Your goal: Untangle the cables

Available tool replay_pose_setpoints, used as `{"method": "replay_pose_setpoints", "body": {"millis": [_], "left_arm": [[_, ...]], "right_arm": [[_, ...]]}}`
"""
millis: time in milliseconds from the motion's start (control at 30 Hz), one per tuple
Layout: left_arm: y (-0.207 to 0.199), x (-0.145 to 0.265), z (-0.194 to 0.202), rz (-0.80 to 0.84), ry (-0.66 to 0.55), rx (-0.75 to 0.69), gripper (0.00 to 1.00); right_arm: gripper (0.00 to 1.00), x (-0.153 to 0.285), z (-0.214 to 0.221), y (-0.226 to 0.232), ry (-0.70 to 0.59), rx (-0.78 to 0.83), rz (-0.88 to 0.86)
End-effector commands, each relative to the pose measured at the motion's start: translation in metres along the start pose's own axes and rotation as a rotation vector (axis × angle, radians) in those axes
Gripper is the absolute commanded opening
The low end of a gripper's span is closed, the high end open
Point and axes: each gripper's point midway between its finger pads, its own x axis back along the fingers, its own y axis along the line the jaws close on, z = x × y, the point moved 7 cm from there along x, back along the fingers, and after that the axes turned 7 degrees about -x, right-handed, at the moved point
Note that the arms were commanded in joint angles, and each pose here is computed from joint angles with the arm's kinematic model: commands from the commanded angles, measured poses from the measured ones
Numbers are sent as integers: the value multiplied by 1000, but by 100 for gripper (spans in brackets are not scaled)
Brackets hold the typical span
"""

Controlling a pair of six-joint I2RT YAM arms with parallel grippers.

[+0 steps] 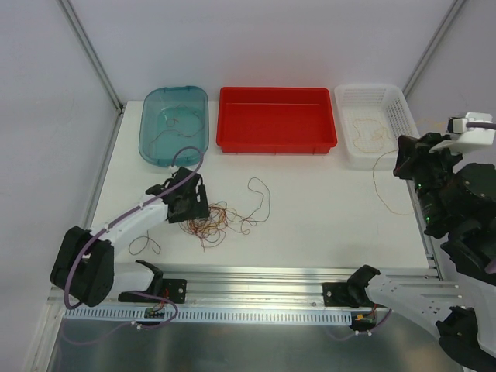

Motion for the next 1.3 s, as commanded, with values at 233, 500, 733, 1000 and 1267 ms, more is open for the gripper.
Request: {"method": "replay_pose_setpoints", "body": {"millis": [233, 500, 733, 1000, 1267], "left_arm": [[-6, 104, -62, 156, -341, -129, 99], [26, 122, -52, 33, -490, -216, 99], [38, 109, -40, -35, -516, -198, 99], [44, 100, -40, -108, -490, -204, 99], [45, 88, -42, -145, -435, -215, 99]], "right_arm": [[1, -69, -2, 19, -34, 76, 140], [1, -152, -2, 0, -34, -17, 241], [1, -244, 2, -37, -73, -24, 359], [1, -343, 50, -91, -16, -26, 419], [14, -413, 138, -140, 140, -20, 483]]}}
